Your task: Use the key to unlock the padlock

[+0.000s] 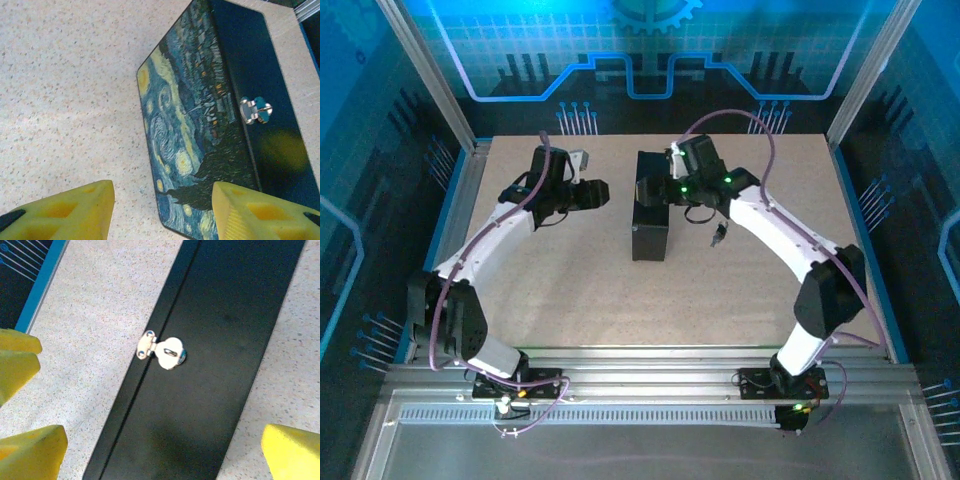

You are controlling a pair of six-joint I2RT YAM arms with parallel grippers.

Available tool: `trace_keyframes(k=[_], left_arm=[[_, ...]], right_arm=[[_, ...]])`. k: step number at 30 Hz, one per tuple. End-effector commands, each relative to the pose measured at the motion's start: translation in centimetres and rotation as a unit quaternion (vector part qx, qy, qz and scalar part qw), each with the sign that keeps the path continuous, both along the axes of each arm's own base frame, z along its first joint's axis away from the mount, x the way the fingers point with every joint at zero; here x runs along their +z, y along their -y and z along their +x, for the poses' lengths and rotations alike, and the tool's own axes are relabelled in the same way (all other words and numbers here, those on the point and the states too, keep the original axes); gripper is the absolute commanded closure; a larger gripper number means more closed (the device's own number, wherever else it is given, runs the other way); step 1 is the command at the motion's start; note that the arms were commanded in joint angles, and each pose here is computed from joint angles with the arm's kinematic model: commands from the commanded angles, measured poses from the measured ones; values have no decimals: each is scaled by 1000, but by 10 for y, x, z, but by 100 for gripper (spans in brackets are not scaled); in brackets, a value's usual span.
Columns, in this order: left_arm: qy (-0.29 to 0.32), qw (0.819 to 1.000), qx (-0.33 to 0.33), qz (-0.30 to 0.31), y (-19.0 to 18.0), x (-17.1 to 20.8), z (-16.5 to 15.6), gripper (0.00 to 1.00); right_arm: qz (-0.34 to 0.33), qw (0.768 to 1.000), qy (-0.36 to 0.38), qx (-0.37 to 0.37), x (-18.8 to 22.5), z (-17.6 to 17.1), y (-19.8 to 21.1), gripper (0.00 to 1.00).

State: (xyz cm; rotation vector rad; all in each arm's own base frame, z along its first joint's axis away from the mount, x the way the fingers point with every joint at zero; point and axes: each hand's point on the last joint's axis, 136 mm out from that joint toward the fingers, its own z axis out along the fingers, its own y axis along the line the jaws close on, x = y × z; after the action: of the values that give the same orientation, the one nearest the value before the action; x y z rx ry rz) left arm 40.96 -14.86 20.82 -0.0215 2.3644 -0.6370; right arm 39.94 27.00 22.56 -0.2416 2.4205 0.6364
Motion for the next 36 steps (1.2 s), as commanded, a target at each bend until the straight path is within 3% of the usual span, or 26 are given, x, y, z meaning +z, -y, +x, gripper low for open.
trace_keyframes(k=[1,6,10,15,19,23,26,31,36], left_arm=[[-22,1000,14,-2,-8,-10,-3,46],[-26,1000,12,-6,-9,-13,-4,46],[-27,1000,9,-11,-10,-13,-4,46],[-28,999,10,-13,-12,-14,-6,46],[-28,999,11,-14,-14,-14,-8,46],[-29,999,12,-14,-16,-15,-8,47],[-28,999,11,-18,-16,-13,-8,47],[-34,999,-8,-31,-7,-10,-8,49],[-38,999,-10,-31,-2,-12,-8,49]], right_arm=[[-57,997,-40,-22,-26,0,6,0],[-43,998,-39,-2,-29,3,-19,0],[-68,997,-44,1,-37,6,-28,0],[-102,991,-79,-19,-60,9,-24,0],[-86,990,-109,-23,-76,5,-20,1],[-17,991,-129,-28,-79,3,-17,11],[90,986,-140,-23,-80,5,-19,14],[250,952,-179,-1,-87,5,-25,14],[191,961,-201,-2,-121,-1,-9,4]])
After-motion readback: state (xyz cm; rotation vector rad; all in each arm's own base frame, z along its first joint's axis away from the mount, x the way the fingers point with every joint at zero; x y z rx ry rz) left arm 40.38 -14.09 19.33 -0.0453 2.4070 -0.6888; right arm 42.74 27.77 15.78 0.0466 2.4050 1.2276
